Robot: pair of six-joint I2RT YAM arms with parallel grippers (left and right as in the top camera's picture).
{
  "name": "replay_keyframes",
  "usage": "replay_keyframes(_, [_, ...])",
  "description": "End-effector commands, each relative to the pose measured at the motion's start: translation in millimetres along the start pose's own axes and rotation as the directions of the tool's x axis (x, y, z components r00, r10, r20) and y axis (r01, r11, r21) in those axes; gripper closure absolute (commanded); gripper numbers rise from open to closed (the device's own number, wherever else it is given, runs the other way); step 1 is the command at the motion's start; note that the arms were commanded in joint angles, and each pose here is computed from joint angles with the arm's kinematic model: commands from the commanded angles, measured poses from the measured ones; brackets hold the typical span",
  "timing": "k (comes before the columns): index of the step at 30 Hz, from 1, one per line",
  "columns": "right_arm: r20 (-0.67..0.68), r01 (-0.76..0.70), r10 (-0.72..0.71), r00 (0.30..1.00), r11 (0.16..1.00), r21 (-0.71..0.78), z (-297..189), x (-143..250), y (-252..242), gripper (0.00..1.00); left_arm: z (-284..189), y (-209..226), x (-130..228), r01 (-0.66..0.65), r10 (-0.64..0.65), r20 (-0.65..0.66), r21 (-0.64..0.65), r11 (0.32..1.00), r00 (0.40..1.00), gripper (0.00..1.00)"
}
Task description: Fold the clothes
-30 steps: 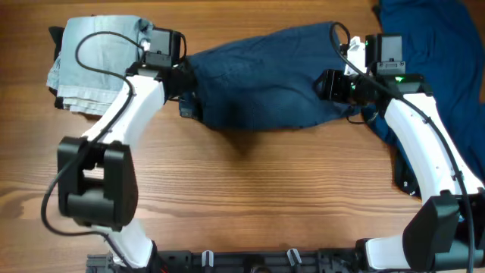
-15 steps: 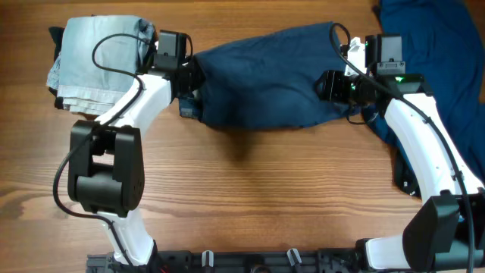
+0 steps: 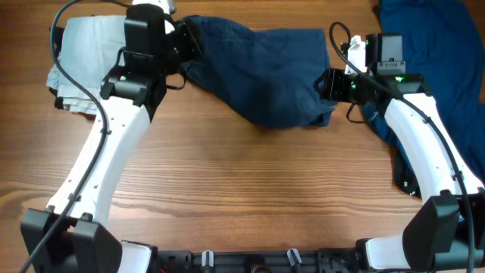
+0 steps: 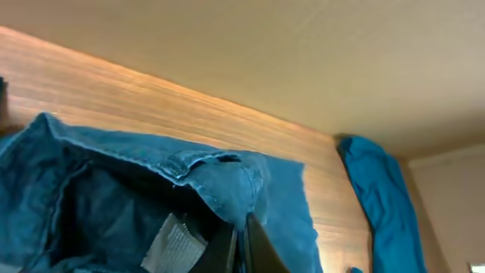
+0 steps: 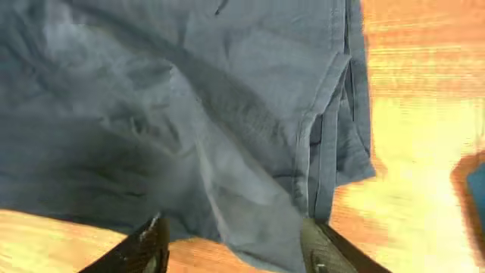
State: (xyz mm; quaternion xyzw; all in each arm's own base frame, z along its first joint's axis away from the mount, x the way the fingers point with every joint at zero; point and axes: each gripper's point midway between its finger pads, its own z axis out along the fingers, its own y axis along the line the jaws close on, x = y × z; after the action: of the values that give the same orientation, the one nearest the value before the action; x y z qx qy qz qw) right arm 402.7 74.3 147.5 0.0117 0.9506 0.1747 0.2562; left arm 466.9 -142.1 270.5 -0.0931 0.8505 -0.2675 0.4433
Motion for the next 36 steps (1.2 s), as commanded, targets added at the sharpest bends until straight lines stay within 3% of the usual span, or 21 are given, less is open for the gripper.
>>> replay_keyframes(1, [0.066, 0.031, -0.031, 0.997, 1.0, 0.004, 2.8, -16.6, 1.3, 0.44, -8.4, -24.8, 10.6, -0.064, 0.065, -0.032, 0.038, 0.997, 0.997, 0.96])
replay_keyframes(4, [0.168, 0.053, -0.063, 0.984, 0.997, 0.064, 12.7, -44.6, -10.0, 0.34, -8.9, -22.9, 39.3, -0.095, 0.095, -0.131, 0.01, 0.995, 0.987, 0.96])
replay_keyframes(6, [0.132, 0.04, -0.049, 0.99, 0.997, 0.071, 42.1, -39.3, -20.6, 0.33, -10.9, -14.2, 51.5, -0.091, 0.085, -0.181, -0.026, 0.995, 0.98, 0.96])
replay_keyframes(8, [0.002, 0.008, -0.008, 1.0, 1.0, 0.027, 74.3, -8.7, -25.1, 0.35, -12.1, -7.7, 55.7, -0.091, 0.078, -0.199, -0.054, 0.994, 0.977, 0.96])
replay_keyframes(9, [-0.121, -0.078, 0.083, 0.989, 0.996, 0.041, 85.0, 22.7, -31.2, 0.39, -12.6, -1.0, 55.0, -0.096, 0.077, -0.194, -0.09, 0.991, 0.978, 0.96])
replay_keyframes(12, [-0.337, -0.173, 0.215, 0.917, 0.973, 0.151, 72.4, 82.6, -42.4, 0.44, -12.8, 2.1, 54.3, -0.099, 0.077, -0.19, -0.107, 0.989, 0.979, 0.96])
replay_keyframes(16, [-0.398, -0.199, 0.279, 0.874, 0.952, 0.231, 76.4, 125.3, -58.3, 0.44, -12.7, 2.7, 54.1, -0.099, 0.077, -0.189, -0.11, 0.989, 0.979, 0.96])
replay_keyframes(19, [-0.356, -0.217, 0.283, 0.891, 0.952, 0.215, 76.8, 113.4, -55.0, 0.47, -12.8, 4.4, 54.8, -0.101, 0.077, -0.191, -0.118, 0.988, 0.979, 0.96])
replay_keyframes(21, [-0.265, -0.207, 0.25, 0.931, 0.962, 0.18, 69.7, 85.2, -49.4, 0.47, -13.3, 6.5, 57.5, -0.118, 0.091, -0.205, -0.123, 0.985, 0.975, 0.96])
replay_keyframes(25, [-0.012, -0.187, 0.19, 0.982, 0.974, 0.131, 32.6, 16.2, -47.7, 0.37, -14.8, 10.3, 61.6, -0.119, 0.087, -0.222, -0.138, 0.983, 0.971, 0.96])
replay_keyframes(27, [0.038, -0.181, 0.178, 0.983, 0.976, 0.122, 29.9, 3.3, -51.8, 0.35, -14.7, 10.2, 61.4, -0.119, 0.087, -0.221, -0.138, 0.983, 0.971, 0.96])
replay_keyframes(30, [0.072, -0.133, 0.125, 0.99, 0.984, 0.117, 39.9, -8.1, -54.8, 0.35, -14.7, 10.2, 61.3, -0.119, 0.087, -0.221, -0.138, 0.983, 0.971, 0.96])
replay_keyframes(32, [0.043, -0.143, 0.139, 0.989, 0.982, 0.12, 62.3, -1.6, -62.5, 0.44, -15.1, 12.4, 61.3, -0.121, 0.087, -0.22, -0.15, 0.981, 0.972, 0.96])
replay_keyframes(36, [-0.013, -0.15, 0.153, 0.988, 0.981, 0.124, 97.0, 13.9, -74.4, 0.46, -15.1, 14.4, 60.6, -0.123, 0.087, -0.217, -0.161, 0.979, 0.972, 0.96])
